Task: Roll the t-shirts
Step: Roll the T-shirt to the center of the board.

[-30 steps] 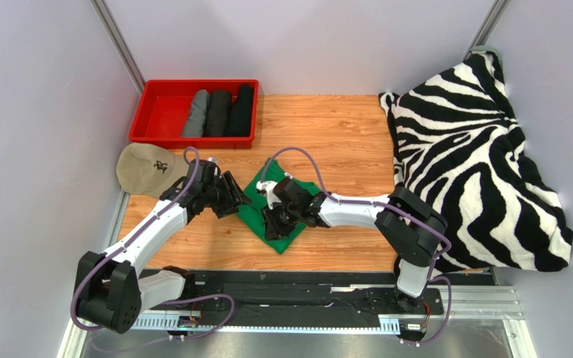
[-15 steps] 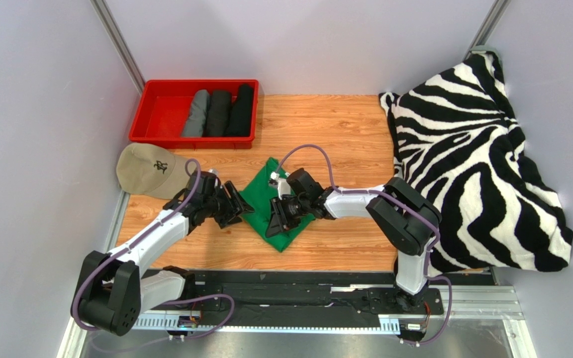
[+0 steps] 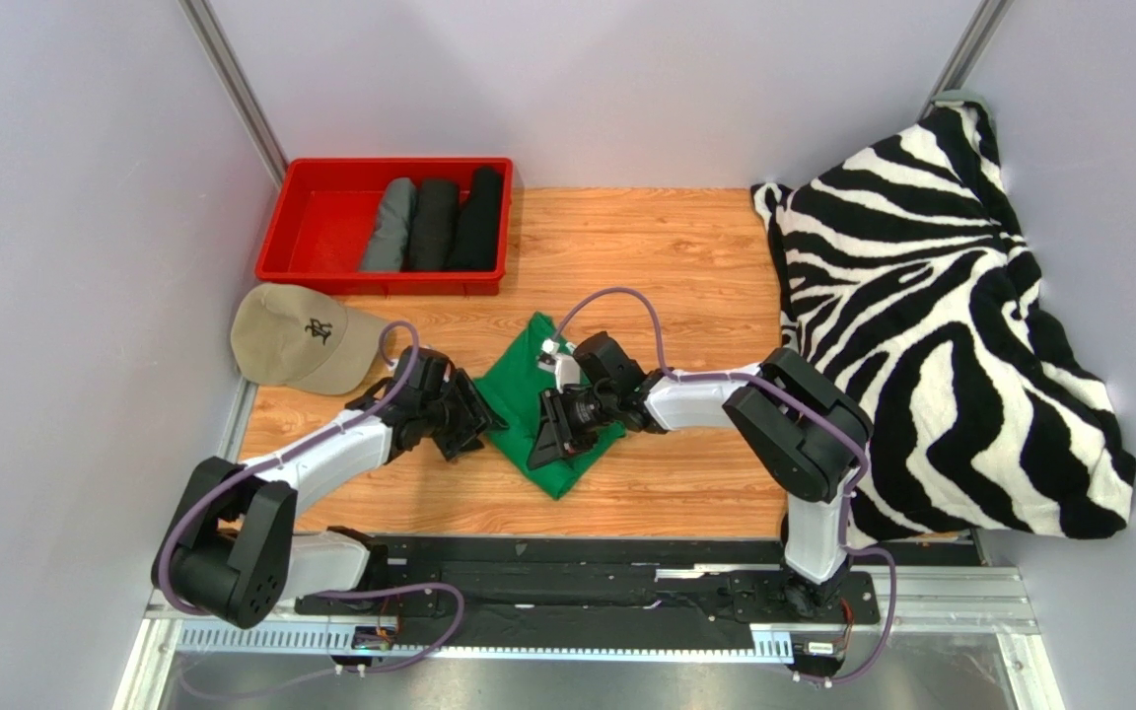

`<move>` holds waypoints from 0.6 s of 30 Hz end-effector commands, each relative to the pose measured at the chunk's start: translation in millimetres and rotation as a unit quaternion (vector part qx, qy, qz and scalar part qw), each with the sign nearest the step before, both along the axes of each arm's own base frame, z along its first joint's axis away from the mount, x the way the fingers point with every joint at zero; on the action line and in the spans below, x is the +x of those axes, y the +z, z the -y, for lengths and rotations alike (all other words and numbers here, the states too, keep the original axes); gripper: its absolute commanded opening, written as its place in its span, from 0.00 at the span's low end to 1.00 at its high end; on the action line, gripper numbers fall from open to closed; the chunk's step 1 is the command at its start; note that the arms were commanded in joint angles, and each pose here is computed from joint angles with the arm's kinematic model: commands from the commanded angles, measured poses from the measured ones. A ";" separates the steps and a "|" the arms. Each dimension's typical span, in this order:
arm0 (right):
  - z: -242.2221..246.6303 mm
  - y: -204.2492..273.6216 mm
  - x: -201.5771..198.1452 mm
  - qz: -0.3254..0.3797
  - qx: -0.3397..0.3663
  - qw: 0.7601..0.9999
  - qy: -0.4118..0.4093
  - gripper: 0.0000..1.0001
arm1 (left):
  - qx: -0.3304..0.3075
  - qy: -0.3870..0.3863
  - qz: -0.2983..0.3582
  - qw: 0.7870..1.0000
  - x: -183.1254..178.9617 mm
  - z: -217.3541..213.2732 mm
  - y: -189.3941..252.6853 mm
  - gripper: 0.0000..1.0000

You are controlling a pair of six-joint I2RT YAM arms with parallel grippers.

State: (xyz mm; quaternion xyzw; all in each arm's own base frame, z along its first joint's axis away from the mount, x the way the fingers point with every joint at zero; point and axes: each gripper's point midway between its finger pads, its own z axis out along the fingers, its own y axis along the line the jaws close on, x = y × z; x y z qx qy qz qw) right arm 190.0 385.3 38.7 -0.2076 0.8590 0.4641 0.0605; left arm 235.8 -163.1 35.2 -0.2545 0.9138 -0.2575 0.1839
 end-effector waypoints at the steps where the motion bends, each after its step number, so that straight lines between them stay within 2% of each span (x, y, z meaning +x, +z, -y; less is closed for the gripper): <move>1: 6.0 -11.8 -6.0 -0.019 -0.014 1.000 0.000 0.28 | 0.012 0.022 0.012 1.000 13.2 4.9 -1.1 0.58; 3: 6.3 -9.4 -3.1 -0.011 -0.017 1.000 -0.005 0.30 | 0.024 0.024 -0.009 0.999 10.2 5.7 -6.0 0.53; 4: 8.0 -9.5 -2.5 -0.006 -0.020 1.000 -0.006 0.34 | 0.029 0.024 -0.016 0.999 9.3 5.7 -7.1 0.46; 8: 12.1 -0.7 4.2 0.039 -0.033 0.999 -0.016 0.45 | 0.054 0.014 -0.049 0.997 6.2 9.4 -4.9 0.31; 11: 25.0 4.0 7.2 0.106 -0.091 0.990 -0.031 0.52 | 0.070 0.001 -0.083 0.994 -3.8 8.2 -6.4 0.27; 13: 34.0 13.1 11.9 0.172 -0.136 0.974 -0.054 0.57 | 0.081 -0.005 -0.100 0.992 -11.5 5.1 -6.4 0.23; 18: 47.7 41.0 21.0 0.321 -0.206 0.919 -0.097 0.64 | 0.092 -0.013 -0.115 0.989 -20.8 0.6 1.9 0.22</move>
